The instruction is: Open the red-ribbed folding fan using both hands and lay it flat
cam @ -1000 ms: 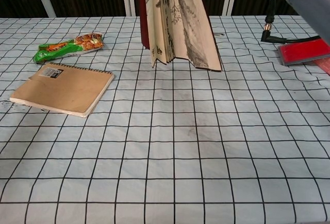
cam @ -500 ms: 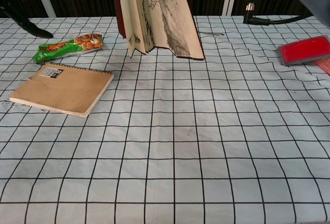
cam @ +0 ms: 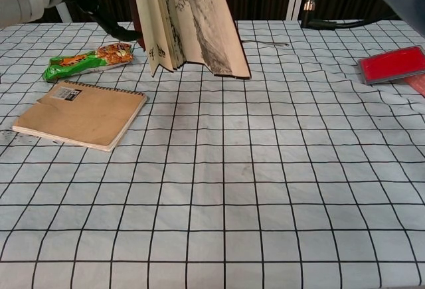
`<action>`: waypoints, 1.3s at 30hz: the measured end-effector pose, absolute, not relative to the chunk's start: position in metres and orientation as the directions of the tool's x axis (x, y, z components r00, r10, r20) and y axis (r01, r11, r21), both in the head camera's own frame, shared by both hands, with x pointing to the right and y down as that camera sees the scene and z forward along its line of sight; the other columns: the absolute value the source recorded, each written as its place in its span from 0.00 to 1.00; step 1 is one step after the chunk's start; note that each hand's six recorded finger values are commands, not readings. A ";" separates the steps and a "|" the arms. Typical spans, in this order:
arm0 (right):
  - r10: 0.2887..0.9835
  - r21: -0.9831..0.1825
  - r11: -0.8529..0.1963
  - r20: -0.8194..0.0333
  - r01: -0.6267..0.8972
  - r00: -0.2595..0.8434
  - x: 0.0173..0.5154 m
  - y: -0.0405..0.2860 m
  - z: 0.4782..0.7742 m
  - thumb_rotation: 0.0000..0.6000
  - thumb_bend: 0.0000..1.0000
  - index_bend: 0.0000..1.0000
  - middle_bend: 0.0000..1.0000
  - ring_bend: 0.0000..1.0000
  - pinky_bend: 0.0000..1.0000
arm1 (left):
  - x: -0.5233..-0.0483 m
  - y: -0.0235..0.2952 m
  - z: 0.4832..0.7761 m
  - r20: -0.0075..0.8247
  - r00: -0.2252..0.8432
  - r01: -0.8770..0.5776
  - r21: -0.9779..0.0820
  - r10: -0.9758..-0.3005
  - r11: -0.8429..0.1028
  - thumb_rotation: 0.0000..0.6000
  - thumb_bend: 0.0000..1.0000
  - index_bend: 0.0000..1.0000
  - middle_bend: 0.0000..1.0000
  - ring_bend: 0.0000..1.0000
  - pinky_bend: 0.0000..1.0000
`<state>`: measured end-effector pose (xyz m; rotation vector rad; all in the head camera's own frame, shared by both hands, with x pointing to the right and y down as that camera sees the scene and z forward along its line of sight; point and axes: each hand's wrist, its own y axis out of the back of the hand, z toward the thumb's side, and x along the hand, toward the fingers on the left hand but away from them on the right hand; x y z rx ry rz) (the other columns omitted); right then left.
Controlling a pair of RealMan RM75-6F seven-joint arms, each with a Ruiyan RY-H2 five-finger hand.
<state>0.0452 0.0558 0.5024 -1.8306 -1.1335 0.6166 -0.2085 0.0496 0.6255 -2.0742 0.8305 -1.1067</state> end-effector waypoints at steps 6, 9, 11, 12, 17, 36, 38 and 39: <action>0.886 -0.866 -0.207 0.032 0.455 0.462 0.045 0.057 0.503 1.00 0.65 0.90 0.90 0.94 0.88 | -0.197 0.055 0.629 0.471 0.465 -0.241 -0.748 -0.750 -0.619 1.00 0.41 0.51 0.16 0.00 0.00; 0.886 -0.865 -0.209 0.030 0.456 0.463 0.044 0.057 0.503 1.00 0.65 0.90 0.90 0.94 0.88 | -0.196 0.055 0.631 0.468 0.461 -0.248 -0.748 -0.754 -0.616 1.00 0.47 0.57 0.20 0.00 0.00; 0.885 -0.864 -0.212 0.029 0.456 0.465 0.044 0.058 0.504 1.00 0.65 0.90 0.90 0.94 0.88 | -0.196 0.056 0.632 0.465 0.455 -0.254 -0.749 -0.759 -0.611 1.00 0.48 0.59 0.22 0.00 0.00; 0.884 -0.864 -0.213 0.028 0.455 0.466 0.044 0.058 0.504 1.00 0.65 0.90 0.90 0.94 0.88 | -0.196 0.056 0.633 0.464 0.452 -0.256 -0.751 -0.762 -0.609 1.00 0.48 0.60 0.22 0.00 0.00; 0.883 -0.867 -0.214 0.025 0.451 0.468 0.046 0.059 0.505 1.00 0.65 0.90 0.90 0.94 0.88 | -0.201 0.055 0.633 0.456 0.437 -0.273 -0.754 -0.775 -0.597 1.00 0.49 0.60 0.22 0.00 0.00; 0.920 -0.986 -0.067 -0.001 0.153 0.392 0.139 0.030 0.540 1.00 0.65 0.90 0.90 0.94 0.88 | -0.281 0.007 0.597 0.376 0.289 -0.264 -0.853 -0.880 -0.451 1.00 0.50 0.60 0.23 0.00 0.00; 0.925 -0.992 -0.046 0.002 0.118 0.379 0.151 0.026 0.541 1.00 0.65 0.90 0.90 0.94 0.88 | -0.285 0.005 0.596 0.374 0.277 -0.271 -0.853 -0.885 -0.446 1.00 0.50 0.60 0.23 0.00 0.00; 0.929 -0.994 -0.039 0.003 0.106 0.371 0.156 0.025 0.542 1.00 0.65 0.90 0.90 0.94 0.88 | -0.285 0.005 0.596 0.375 0.272 -0.275 -0.852 -0.886 -0.445 1.00 0.50 0.60 0.23 0.00 0.00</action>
